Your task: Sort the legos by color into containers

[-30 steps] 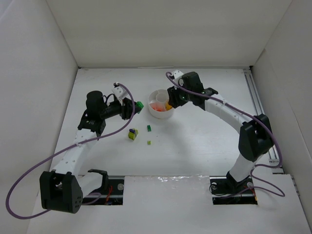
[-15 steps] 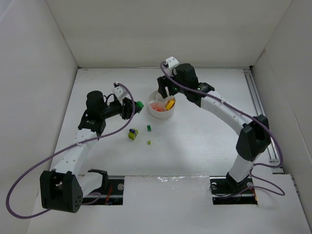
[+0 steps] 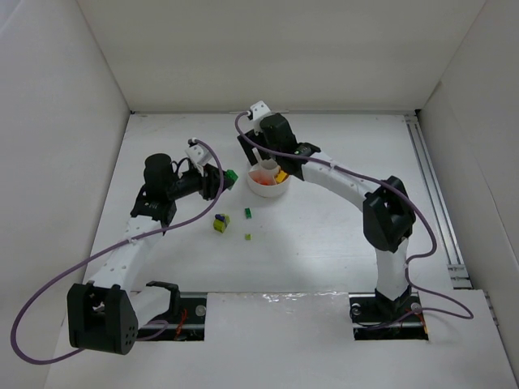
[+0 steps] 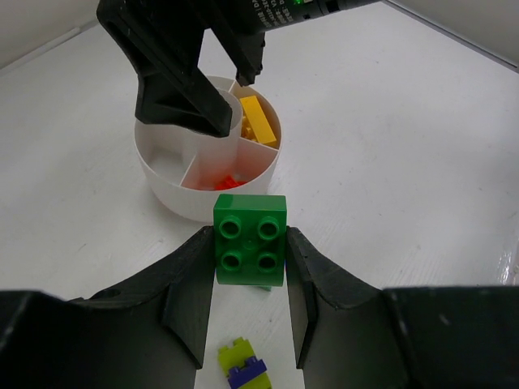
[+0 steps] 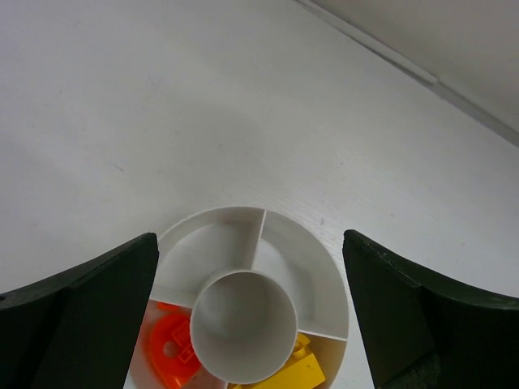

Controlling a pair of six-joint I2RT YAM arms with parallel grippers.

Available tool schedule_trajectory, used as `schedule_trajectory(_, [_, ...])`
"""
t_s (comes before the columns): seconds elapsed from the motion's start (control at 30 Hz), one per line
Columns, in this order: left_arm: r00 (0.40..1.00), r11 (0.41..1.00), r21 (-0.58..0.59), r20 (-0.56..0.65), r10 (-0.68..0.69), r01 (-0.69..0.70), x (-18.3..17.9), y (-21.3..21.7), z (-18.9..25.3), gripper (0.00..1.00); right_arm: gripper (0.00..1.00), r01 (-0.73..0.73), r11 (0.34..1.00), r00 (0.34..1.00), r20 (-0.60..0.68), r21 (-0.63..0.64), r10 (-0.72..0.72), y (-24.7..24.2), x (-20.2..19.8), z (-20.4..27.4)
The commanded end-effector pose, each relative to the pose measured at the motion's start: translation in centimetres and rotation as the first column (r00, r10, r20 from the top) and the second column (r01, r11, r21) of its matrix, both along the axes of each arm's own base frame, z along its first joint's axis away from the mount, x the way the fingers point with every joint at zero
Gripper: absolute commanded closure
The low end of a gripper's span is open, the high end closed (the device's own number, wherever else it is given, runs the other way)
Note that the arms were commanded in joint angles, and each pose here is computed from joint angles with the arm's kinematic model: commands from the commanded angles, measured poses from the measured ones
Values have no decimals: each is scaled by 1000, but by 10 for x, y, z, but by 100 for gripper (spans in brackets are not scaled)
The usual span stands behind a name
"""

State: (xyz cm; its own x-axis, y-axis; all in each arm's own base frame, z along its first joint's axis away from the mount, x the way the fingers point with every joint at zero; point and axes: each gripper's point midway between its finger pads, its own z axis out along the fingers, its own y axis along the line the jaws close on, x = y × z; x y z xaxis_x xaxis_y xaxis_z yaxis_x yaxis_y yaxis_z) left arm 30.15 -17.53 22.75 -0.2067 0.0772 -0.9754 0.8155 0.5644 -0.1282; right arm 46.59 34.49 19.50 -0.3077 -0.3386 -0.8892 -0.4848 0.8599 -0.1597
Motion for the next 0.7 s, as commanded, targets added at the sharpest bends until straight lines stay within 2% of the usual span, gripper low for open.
schedule_trajectory(0.0, [998,1000,-24,57,18,-17,1,3,15,100,0,16,999,989,147,31,-21,0,17,41])
schedule_trajectory(0.17, [998,999,-29,49,29,-27,2,5,15,100,0,-11,1000,984,179,-16,14,1,20,39])
schedule_trajectory(0.4, [999,999,-29,40,20,-19,2,4,13,100,0,-148,981,970,174,-122,168,9,9,27])
schedule_trajectory(0.67, [999,999,-31,40,11,-10,3,3,14,100,0,-317,929,929,133,-192,344,19,-6,18])
